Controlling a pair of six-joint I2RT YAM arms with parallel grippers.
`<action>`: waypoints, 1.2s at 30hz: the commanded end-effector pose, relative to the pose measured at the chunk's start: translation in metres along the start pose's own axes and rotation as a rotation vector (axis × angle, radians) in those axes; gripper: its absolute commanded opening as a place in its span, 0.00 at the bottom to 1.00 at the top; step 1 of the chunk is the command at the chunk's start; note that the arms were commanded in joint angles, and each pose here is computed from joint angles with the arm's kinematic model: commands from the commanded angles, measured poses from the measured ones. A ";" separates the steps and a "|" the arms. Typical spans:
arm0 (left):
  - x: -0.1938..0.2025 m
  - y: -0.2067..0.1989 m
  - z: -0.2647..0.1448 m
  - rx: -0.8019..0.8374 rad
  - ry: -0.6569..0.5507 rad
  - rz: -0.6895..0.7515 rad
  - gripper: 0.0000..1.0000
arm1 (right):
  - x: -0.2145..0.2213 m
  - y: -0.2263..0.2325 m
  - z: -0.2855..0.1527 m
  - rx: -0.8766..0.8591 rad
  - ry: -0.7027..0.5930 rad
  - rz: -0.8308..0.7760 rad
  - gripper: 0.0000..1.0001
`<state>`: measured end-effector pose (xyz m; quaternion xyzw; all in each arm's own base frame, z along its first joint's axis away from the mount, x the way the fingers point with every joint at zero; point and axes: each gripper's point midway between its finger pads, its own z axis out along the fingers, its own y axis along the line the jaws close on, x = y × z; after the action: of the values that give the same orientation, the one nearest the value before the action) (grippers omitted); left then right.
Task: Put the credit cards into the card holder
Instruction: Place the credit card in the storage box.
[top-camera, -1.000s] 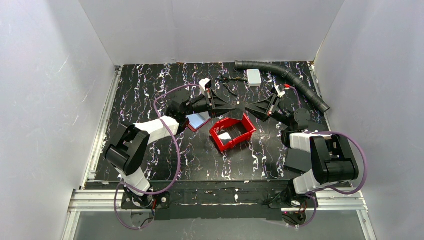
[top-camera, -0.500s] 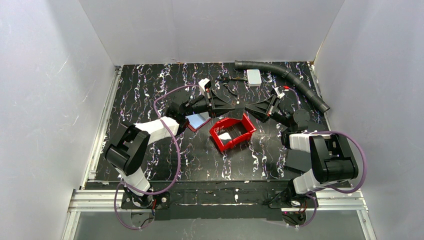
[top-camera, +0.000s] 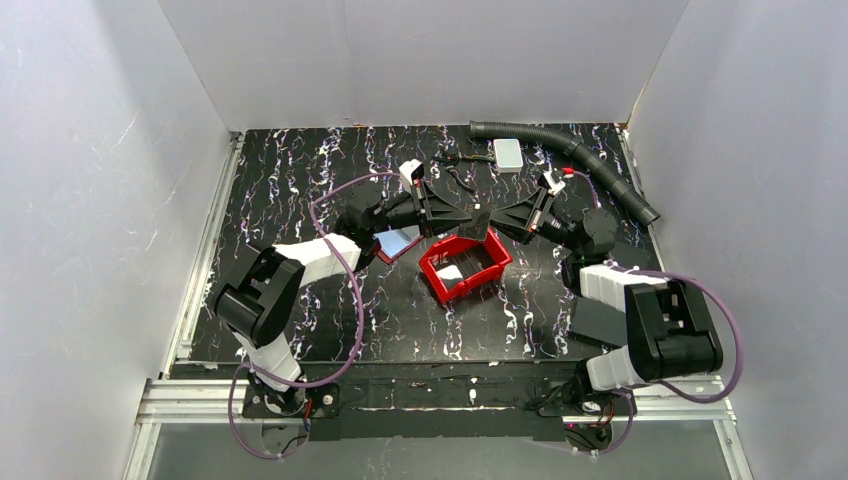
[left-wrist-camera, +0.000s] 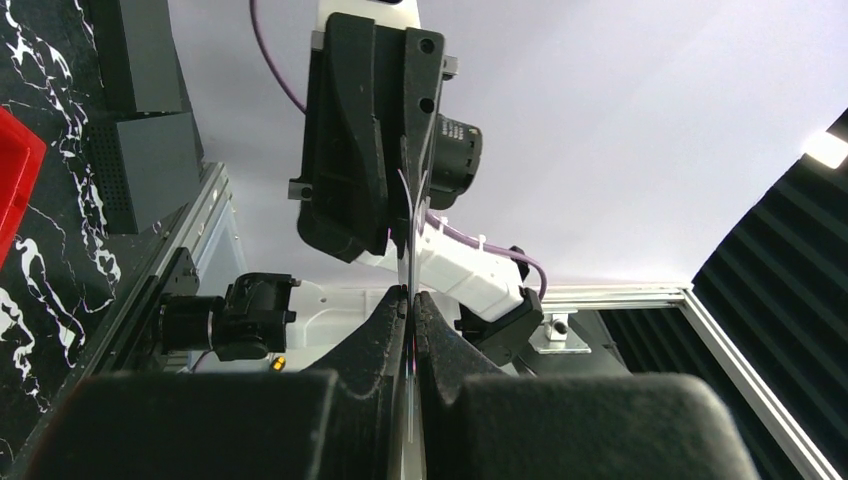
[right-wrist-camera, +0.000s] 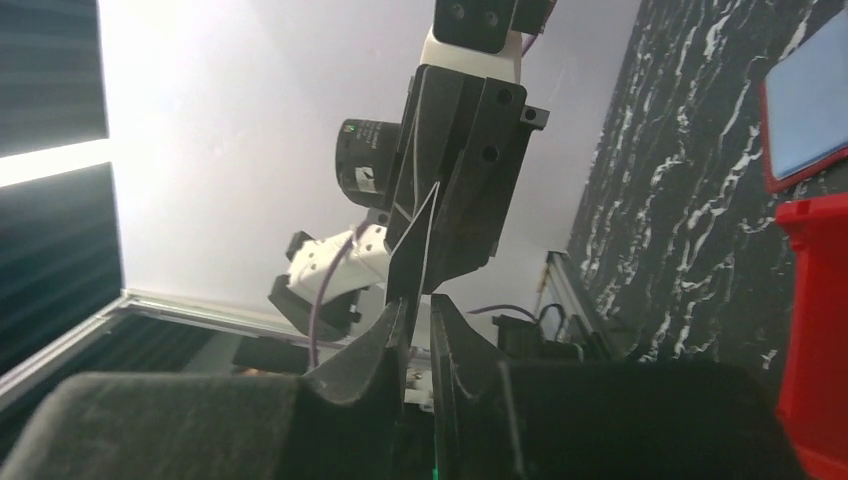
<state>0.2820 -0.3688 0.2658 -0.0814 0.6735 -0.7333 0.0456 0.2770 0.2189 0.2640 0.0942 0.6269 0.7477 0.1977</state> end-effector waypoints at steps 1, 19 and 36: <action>0.011 -0.014 0.004 0.038 0.029 0.075 0.00 | 0.009 -0.005 0.004 0.105 0.072 -0.142 0.21; -0.001 0.065 0.010 -0.146 0.013 0.074 0.14 | 0.018 -0.038 -0.002 0.157 0.089 -0.113 0.01; -0.002 0.141 -0.007 -0.284 0.018 -0.012 0.40 | 0.014 -0.116 -0.019 0.434 0.075 -0.047 0.01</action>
<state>0.2783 -0.3799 0.1423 -0.0792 0.7593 -0.6454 0.0252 0.2699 0.2236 0.1530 0.0957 0.7655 0.6161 0.1589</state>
